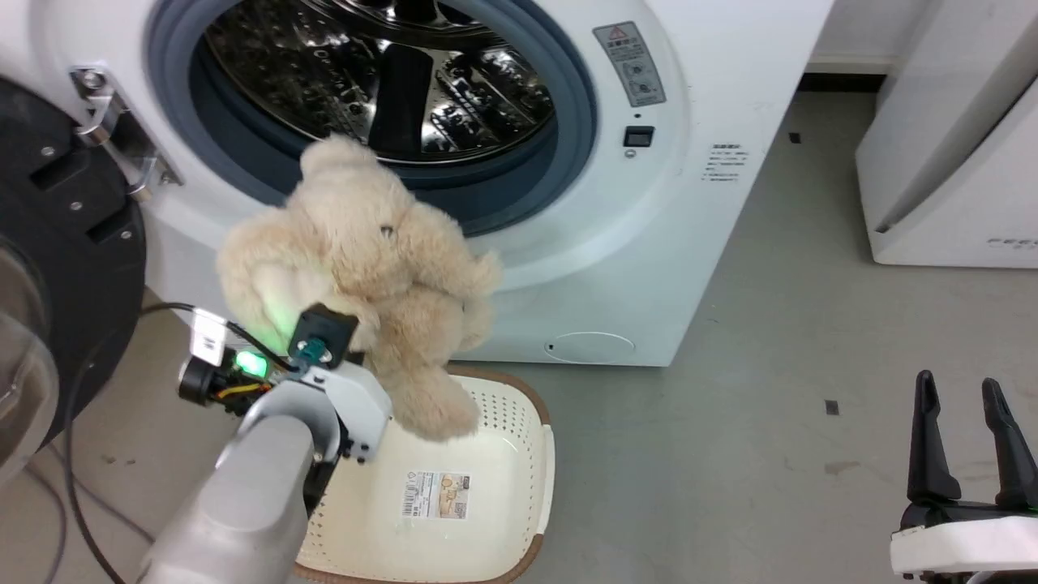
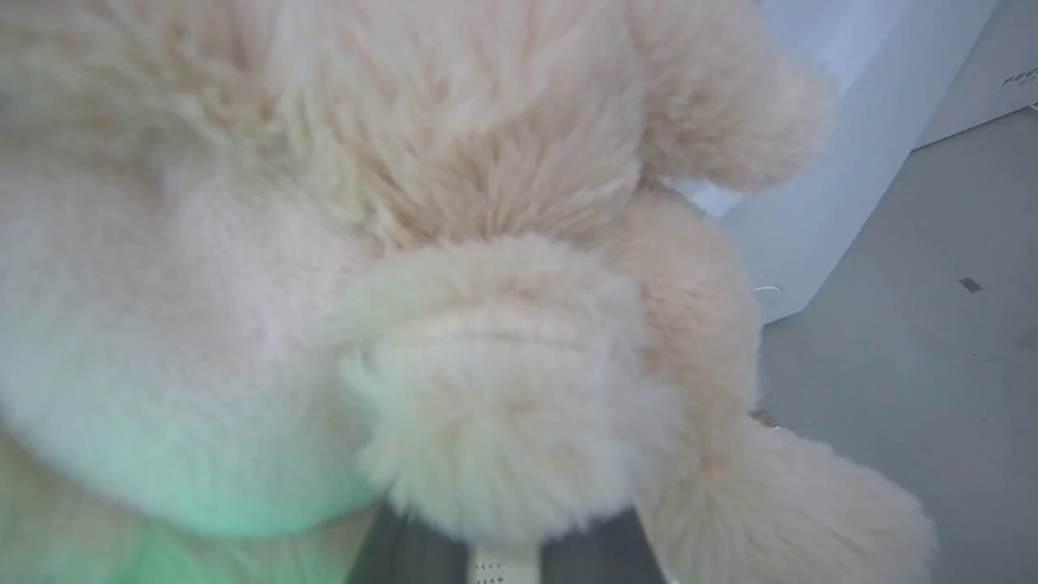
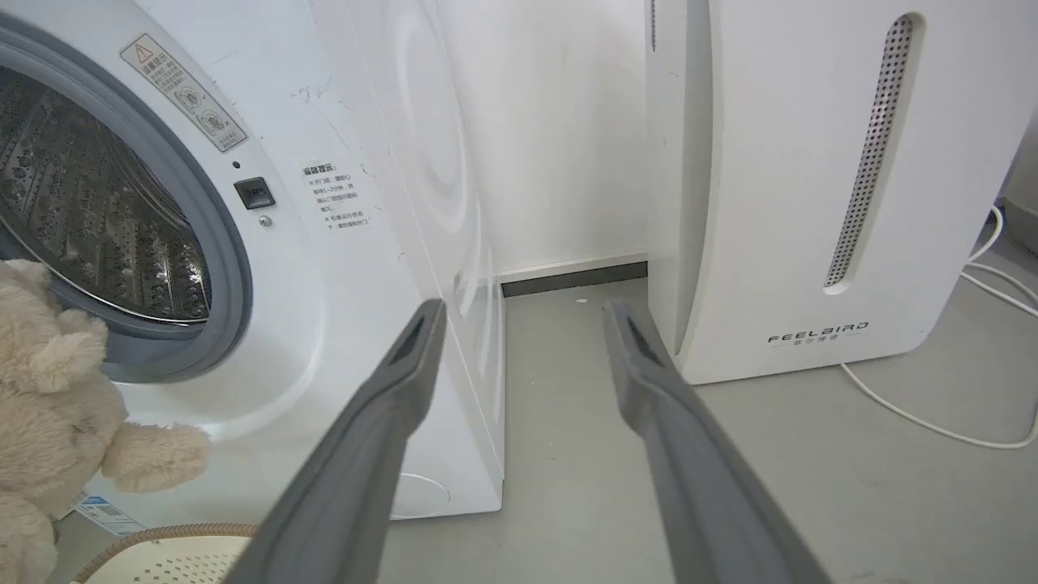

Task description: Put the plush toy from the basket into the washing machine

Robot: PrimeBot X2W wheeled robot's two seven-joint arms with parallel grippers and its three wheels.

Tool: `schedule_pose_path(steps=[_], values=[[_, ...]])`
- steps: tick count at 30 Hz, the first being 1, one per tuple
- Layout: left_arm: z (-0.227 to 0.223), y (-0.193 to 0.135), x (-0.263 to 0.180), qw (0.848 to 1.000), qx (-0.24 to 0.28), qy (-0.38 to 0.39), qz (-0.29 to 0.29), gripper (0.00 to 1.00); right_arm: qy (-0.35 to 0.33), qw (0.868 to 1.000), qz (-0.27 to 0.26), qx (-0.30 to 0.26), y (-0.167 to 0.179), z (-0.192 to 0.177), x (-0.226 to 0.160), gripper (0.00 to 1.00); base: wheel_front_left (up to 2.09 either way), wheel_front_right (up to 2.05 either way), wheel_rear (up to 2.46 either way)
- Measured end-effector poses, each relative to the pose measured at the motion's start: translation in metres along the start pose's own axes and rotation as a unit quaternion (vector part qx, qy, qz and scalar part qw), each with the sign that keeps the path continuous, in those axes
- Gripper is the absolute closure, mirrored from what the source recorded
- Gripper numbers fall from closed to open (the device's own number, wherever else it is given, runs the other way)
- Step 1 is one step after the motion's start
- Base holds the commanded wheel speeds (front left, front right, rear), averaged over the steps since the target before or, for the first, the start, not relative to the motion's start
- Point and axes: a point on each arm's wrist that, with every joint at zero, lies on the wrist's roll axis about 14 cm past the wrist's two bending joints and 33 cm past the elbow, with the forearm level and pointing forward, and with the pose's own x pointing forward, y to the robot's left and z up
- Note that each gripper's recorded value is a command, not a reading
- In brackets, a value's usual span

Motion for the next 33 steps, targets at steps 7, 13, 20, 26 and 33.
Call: schedule_pose_path(steps=[7,13,20,26,33], values=[[0.018,0.009,0.026,0.999,-0.012,-0.029,0.012,1.0,0.017,1.0,-0.018,-0.006,-0.013,-0.011,-0.002,0.0,0.0,0.0,0.0],[0.046,0.024,0.068,0.998,-0.014,-0.062,0.025,1.0,0.025,0.999,-0.035,-0.012,-0.024,-0.02,0.007,0.0,0.0,0.0,0.0],[0.056,0.036,0.12,0.997,0.002,-0.073,0.027,1.0,0.048,0.997,-0.061,-0.014,-0.042,-0.038,0.013,0.0,0.0,0.0,0.0],[0.052,0.041,0.16,0.997,0.001,-0.071,0.03,1.0,0.061,0.995,-0.08,-0.015,-0.055,-0.051,0.018,0.0,0.0,0.0,0.0],[0.053,0.048,0.205,0.996,-0.005,-0.078,0.036,1.0,0.076,0.992,-0.098,-0.022,-0.069,-0.064,0.023,0.0,0.0,0.0,0.0]])
